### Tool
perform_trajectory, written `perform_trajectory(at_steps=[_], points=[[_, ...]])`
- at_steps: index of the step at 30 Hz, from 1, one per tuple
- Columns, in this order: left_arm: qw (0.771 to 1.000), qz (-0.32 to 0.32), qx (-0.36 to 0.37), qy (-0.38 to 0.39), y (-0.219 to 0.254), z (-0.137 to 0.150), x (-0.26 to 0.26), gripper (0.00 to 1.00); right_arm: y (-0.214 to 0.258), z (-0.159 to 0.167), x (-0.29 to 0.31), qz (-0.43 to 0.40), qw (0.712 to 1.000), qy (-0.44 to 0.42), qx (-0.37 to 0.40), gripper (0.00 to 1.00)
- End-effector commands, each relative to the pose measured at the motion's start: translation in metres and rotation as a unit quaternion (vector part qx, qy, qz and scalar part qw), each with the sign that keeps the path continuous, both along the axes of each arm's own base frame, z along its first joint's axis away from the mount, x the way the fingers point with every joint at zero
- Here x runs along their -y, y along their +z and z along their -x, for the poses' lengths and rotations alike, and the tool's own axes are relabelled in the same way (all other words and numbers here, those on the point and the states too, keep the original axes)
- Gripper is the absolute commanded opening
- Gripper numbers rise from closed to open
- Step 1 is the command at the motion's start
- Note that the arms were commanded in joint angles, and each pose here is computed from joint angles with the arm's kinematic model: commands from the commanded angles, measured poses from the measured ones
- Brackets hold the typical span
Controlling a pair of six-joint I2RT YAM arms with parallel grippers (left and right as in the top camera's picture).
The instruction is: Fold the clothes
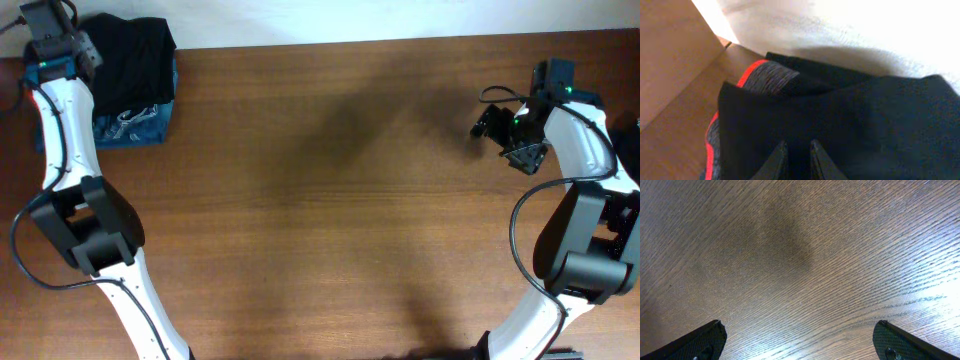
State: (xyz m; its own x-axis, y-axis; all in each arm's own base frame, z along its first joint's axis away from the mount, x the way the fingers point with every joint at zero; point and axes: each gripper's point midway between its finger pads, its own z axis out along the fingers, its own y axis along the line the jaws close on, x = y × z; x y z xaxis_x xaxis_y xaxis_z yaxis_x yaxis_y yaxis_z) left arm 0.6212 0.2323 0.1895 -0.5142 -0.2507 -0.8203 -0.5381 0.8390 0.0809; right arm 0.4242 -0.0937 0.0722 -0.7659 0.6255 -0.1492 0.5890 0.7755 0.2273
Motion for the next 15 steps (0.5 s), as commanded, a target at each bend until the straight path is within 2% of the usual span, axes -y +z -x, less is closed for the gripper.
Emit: perform_trajectory(at_steps=[1,9,13,15], points=[[1.000,0.015,-0.008,-0.007,-0.037,-0.012,-0.001,0.16,-0.004,0.002,0.002,0.004,1.000,0.002,-0.006,0.99],[1.000,-0.005,0.008,-0.013,-0.084,-0.035,-0.014,0.17,-0.004,0.002,0.002,0.004,1.000,0.002,-0.006,0.99],[0.997,-0.063,-0.006,-0.037,-0.086,-0.040,-0.024,0.20,-0.004,0.002,0.002,0.004,1.000,0.002,-0.006,0.99],[0.995,-0.100,-0.012,-0.015,-0.072,-0.035,-0.035,0.20,-0.004,0.002,0.002,0.004,1.000,0.002,-0.006,0.99]])
